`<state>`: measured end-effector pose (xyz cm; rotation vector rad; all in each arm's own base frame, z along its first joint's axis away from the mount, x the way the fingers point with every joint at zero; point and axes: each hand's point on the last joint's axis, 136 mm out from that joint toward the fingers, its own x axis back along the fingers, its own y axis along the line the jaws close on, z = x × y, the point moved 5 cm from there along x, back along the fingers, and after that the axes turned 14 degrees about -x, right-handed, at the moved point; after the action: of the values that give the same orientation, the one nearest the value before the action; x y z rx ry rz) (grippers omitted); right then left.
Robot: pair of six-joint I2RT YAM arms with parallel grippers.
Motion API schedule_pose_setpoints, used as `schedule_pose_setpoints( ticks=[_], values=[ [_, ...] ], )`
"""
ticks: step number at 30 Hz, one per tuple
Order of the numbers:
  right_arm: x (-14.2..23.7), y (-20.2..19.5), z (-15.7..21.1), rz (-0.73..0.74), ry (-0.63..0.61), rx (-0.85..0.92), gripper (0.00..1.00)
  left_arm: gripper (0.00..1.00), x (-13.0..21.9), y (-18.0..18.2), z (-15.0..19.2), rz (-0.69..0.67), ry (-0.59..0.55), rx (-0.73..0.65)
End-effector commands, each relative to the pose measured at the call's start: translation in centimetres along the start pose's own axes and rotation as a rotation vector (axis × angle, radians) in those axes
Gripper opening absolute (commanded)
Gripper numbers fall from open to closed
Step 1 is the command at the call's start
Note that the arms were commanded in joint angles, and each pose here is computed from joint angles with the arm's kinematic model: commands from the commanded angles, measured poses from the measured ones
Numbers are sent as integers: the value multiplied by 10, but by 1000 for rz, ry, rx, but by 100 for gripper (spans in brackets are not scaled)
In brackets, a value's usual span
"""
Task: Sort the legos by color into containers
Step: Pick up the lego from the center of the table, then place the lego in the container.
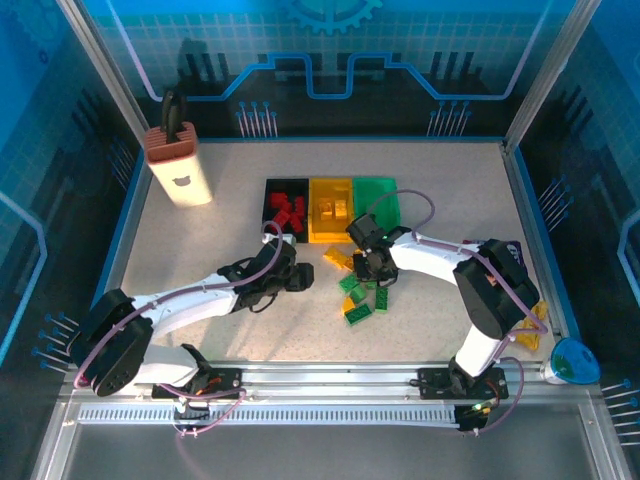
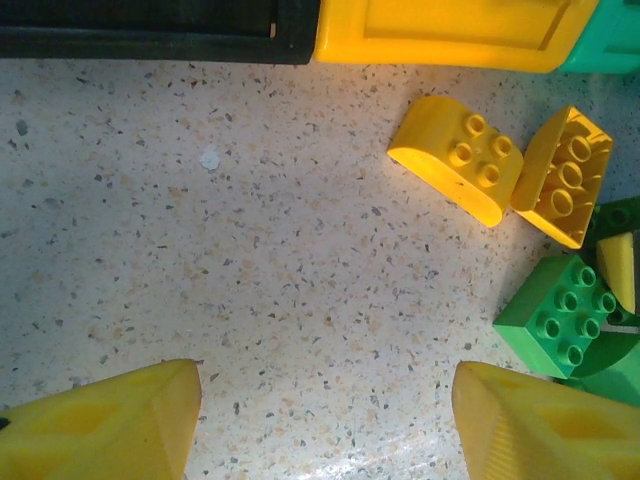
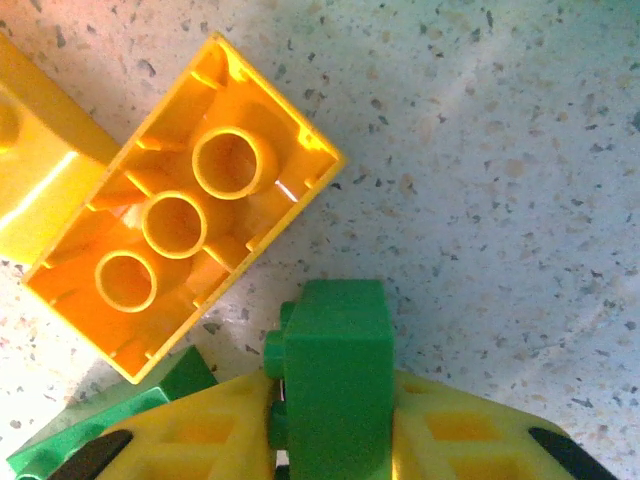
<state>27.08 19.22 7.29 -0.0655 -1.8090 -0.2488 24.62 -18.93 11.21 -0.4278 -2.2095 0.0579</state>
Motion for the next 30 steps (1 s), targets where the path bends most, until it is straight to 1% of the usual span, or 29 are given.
schedule_pose_setpoints(
  ticks=[1, 5, 9, 12, 15, 18, 21, 24, 27, 30],
  values=[
    [13, -1, -3, -6, -16, -4, 28, 68, 2, -10, -21, 19, -60, -7],
    [28, -3, -14, -28, -24, -17, 26, 67, -4, -12, -22, 35, -71, 10],
    [65, -9, -32, -51, -115, -10, 26, 67, -5, -18, -30, 60, -82, 14],
    [84, -16, -46, -82, -139, -21, 24, 67, -2, -20, -33, 60, -83, -2],
    [107, -22, -62, -95, -201, -23, 24, 67, 3, -18, -29, 63, -71, 19],
    [121, -27, -81, -121, -253, -32, 24, 67, 2, -18, -15, 65, -40, 18],
    [126, -35, -103, -124, -268, -51, 24, 67, -2, -18, -1, 53, -1, 22],
    [126, -35, -122, -134, -281, -52, 24, 67, -4, -23, 6, 57, 11, 10],
    [119, -29, -139, -146, -274, -48, 25, 67, -3, -29, 8, 72, 23, -4],
    [103, -22, -155, -148, -248, -52, 26, 67, -3, -31, 9, 79, 28, -6]
  ],
)
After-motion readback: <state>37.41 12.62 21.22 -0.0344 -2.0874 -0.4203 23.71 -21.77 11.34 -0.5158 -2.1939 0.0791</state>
